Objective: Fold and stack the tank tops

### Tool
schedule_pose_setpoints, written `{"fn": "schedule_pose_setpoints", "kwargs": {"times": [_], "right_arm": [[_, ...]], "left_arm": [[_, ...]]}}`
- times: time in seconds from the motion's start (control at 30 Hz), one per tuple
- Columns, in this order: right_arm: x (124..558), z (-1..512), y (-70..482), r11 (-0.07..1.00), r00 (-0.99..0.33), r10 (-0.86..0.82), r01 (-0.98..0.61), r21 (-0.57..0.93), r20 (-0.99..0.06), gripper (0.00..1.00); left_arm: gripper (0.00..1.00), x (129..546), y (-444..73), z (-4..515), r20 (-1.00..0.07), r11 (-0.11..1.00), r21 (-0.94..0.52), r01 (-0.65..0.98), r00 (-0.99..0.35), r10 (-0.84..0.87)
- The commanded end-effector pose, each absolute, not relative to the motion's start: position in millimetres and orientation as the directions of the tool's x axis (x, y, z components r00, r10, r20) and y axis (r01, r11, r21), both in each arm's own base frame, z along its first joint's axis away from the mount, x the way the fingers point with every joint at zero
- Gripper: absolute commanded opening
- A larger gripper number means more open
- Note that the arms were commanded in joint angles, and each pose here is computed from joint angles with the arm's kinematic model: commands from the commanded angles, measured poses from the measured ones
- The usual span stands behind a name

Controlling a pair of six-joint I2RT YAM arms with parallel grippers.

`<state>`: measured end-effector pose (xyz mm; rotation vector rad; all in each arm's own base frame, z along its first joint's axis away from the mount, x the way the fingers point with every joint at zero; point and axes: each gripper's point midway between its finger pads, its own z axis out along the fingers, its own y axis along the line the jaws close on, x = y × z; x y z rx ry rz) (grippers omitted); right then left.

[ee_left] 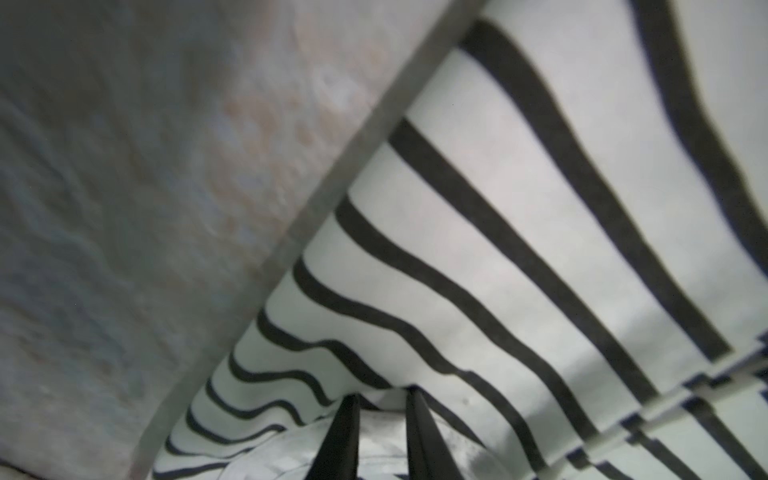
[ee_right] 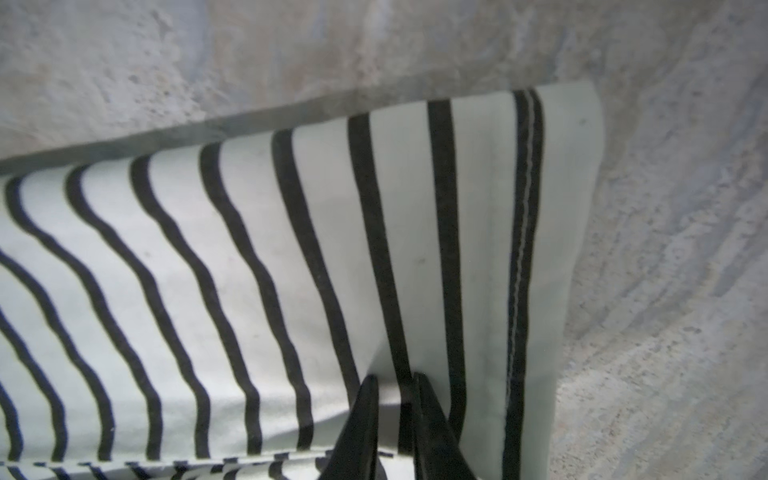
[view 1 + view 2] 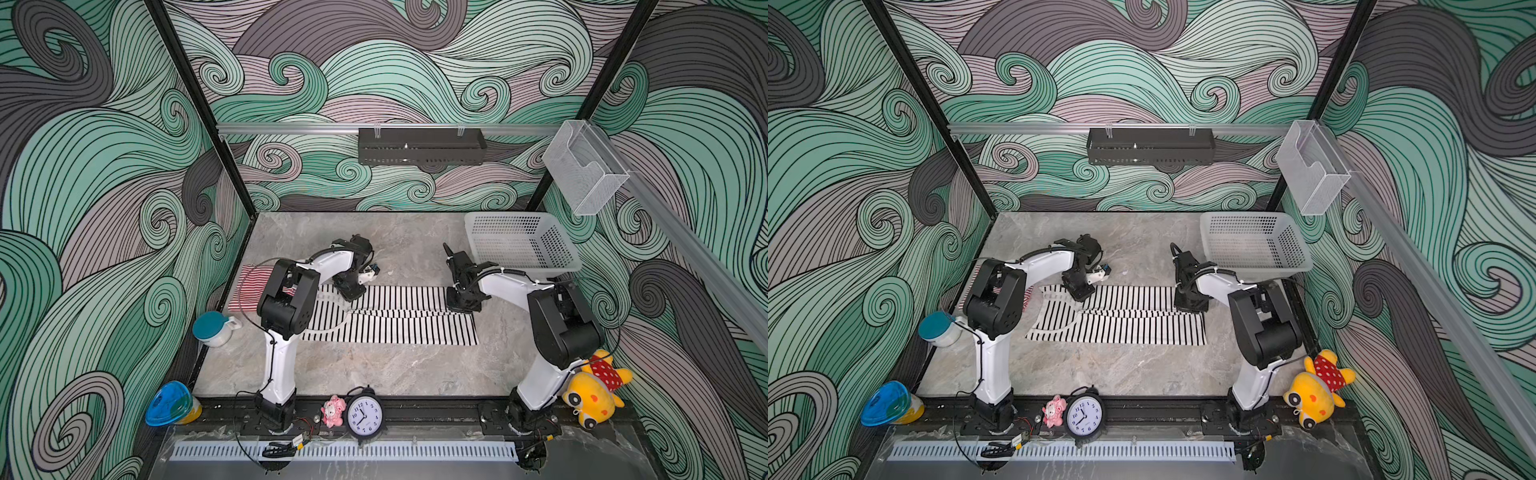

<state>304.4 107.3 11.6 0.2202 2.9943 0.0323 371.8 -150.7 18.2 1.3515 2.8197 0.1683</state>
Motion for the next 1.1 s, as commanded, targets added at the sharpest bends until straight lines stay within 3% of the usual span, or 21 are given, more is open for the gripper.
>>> {"fn": "schedule_pose_setpoints", "kwargs": {"times": [0.0, 0.23, 0.47, 0.63, 1.07], "right_arm": [[278, 2, 87, 0.975, -0.972, 0.216, 0.219, -0.032, -0.090, 0.19], [245, 1, 92, 0.952, -0.949, 0.305, 0.302, 0.046, -0.083, 0.20], [233, 36, 121, 0.963, -0.959, 0.248, 0.227, 0.147, -0.141, 0.29], [251, 62, 112, 0.978, -0.949, 0.197, 0.172, 0.118, -0.245, 0.38], [296, 46, 99, 0.987, -0.968, 0.159, 0.152, 0.051, -0.192, 0.35]], "left_arm": [[0.22, 390, -147, 23, 0.093, 0.589, 0.115, 0.800, -0.599, 0.796], [0.21, 446, -164, 28, 0.073, 0.569, 0.144, 0.810, -0.582, 0.810], [0.21, 467, -164, 59, 0.008, 0.608, 0.196, 0.769, -0.621, 0.784], [0.22, 440, -161, 90, -0.068, 0.652, 0.181, 0.736, -0.652, 0.755], [0.24, 308, -175, 68, -0.005, 0.622, 0.003, 0.783, -0.622, 0.783]]}}
